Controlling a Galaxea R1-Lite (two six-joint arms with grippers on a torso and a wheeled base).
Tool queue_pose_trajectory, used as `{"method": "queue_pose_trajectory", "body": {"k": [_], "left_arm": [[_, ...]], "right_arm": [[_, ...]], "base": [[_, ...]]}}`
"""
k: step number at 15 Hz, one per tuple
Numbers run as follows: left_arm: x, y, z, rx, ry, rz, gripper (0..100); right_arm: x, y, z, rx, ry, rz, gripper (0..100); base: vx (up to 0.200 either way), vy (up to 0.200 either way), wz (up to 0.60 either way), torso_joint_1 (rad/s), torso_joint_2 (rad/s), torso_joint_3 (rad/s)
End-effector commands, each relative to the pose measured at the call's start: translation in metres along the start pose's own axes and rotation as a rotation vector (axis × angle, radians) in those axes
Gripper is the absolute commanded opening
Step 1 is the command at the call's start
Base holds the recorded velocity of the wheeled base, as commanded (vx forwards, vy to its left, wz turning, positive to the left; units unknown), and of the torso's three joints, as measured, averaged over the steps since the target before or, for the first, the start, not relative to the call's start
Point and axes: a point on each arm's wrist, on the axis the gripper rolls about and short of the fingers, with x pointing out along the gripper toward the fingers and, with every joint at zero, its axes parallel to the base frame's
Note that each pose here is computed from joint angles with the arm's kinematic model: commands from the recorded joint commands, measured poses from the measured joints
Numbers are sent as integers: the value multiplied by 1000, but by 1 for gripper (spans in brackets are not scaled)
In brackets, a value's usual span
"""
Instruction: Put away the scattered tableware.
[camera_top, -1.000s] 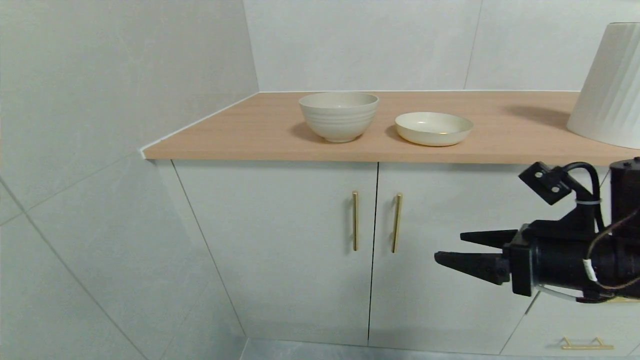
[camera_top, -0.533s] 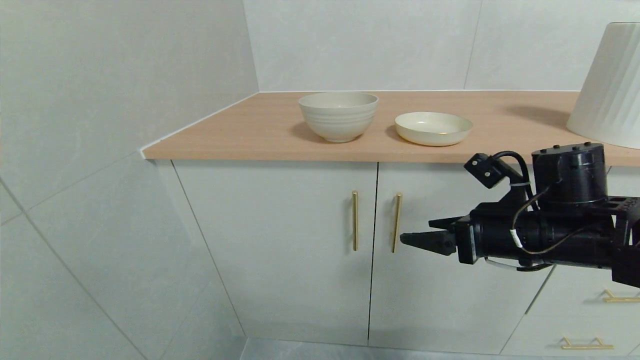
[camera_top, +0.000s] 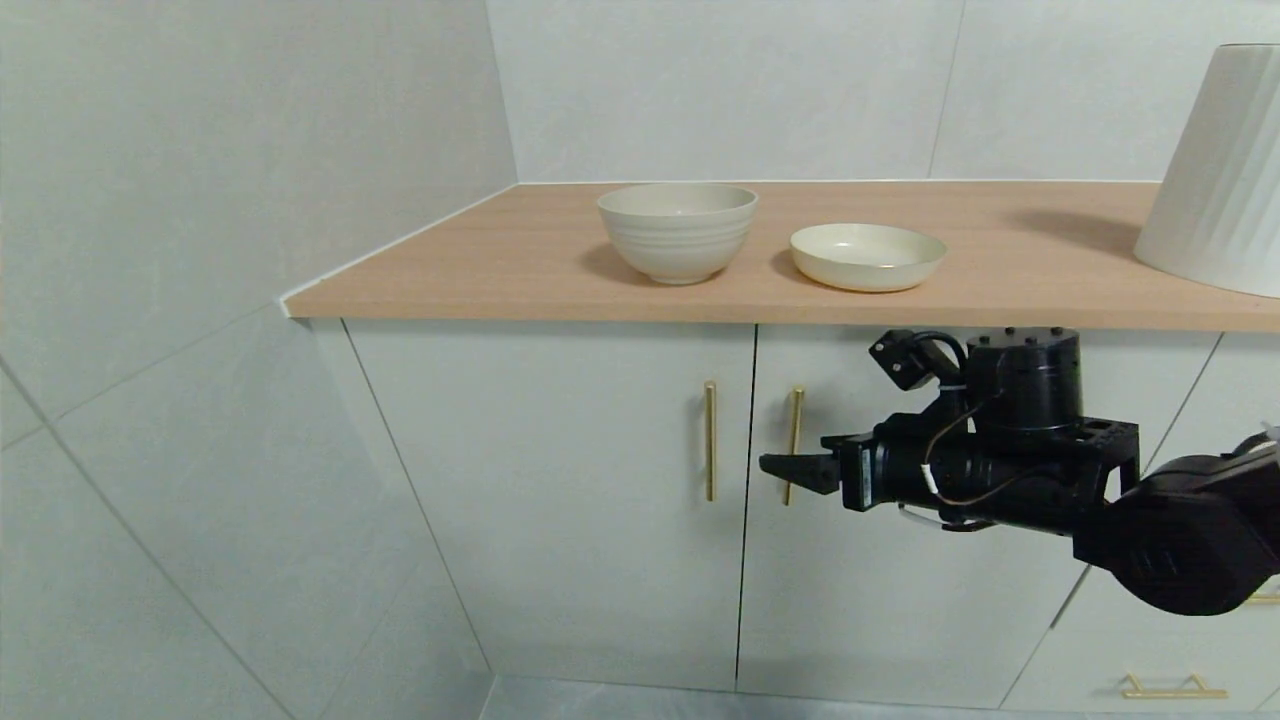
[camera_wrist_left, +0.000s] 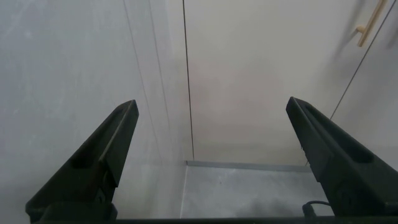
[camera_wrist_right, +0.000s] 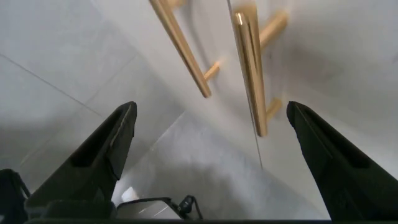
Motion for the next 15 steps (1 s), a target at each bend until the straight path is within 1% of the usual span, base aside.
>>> {"method": "queue_pose_trajectory", "body": {"k": [1, 5, 9, 11, 15], "left_arm": [[0, 0, 0, 0, 0, -1, 100], [0, 0, 0, 0, 0, 1, 100], [0, 0, 0, 0, 0, 1, 100], [0, 0, 0, 0, 0, 1, 100], [0, 0, 0, 0, -2, 1, 100]], "right_arm": [[16, -6, -14, 25, 21, -6, 100], [33, -3, -20, 64, -51, -22, 100], [40, 4, -22, 107, -79, 13, 100], [44, 3, -24, 105, -105, 19, 100], [42, 4, -25, 122, -107, 26, 100]], "base": [[0, 0, 0, 0, 0, 0], [0, 0, 0, 0, 0, 0], [0, 0, 0, 0, 0, 0], [0, 0, 0, 0, 0, 0], [0, 0, 0, 0, 0, 0]]}}
